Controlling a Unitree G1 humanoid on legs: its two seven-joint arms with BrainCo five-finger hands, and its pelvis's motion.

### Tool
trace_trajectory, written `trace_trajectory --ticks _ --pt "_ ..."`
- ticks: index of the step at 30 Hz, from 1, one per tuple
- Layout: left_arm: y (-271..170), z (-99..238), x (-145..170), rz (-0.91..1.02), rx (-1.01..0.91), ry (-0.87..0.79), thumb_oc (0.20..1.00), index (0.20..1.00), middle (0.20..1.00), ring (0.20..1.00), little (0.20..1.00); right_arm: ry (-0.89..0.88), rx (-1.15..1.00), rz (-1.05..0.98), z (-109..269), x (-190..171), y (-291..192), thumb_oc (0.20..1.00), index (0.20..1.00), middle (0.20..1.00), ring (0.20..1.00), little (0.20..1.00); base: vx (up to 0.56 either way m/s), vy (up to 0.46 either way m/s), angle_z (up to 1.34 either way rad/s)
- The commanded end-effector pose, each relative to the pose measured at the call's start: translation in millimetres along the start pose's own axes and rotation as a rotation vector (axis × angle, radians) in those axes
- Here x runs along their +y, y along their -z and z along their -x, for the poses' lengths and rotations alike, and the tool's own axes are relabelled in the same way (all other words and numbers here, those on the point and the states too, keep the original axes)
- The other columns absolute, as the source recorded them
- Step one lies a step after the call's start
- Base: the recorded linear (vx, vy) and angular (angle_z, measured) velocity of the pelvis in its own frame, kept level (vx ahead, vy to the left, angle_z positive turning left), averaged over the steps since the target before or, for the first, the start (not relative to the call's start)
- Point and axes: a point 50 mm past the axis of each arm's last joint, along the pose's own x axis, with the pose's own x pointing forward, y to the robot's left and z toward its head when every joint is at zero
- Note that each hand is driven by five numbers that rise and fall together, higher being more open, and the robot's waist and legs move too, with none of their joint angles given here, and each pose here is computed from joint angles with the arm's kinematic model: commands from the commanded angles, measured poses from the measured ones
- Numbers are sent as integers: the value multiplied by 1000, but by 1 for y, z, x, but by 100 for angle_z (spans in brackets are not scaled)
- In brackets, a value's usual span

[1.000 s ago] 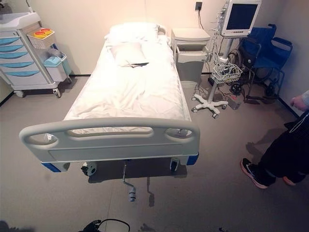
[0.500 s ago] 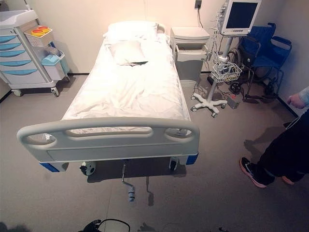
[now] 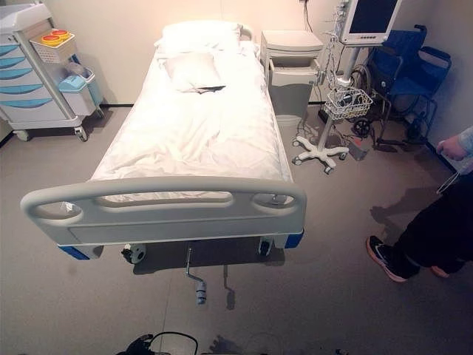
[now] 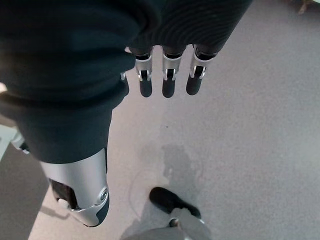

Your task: Raise the hospital bed

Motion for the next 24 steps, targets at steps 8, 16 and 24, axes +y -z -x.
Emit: trace_trajectory --ticks 8,16,24 --pt "-93 -7 49 169 -203 -174 1000 1000 1000 1000 1000 92 -230 71 -7 -24 -85 1000 1000 1000 1000 1000 -167 2 -1" --pt "-164 6 91 234 -374 -311 1000 1000 1000 1000 1000 165 -440 79 3 -40 -154 1000 1000 1000 1000 1000 -137 -7 -7" --pt "-196 20 124 300 -449 -375 1000 1000 1000 1000 1000 212 -569 56 16 -54 -190 1000 1000 1000 1000 1000 -49 -10 -1"
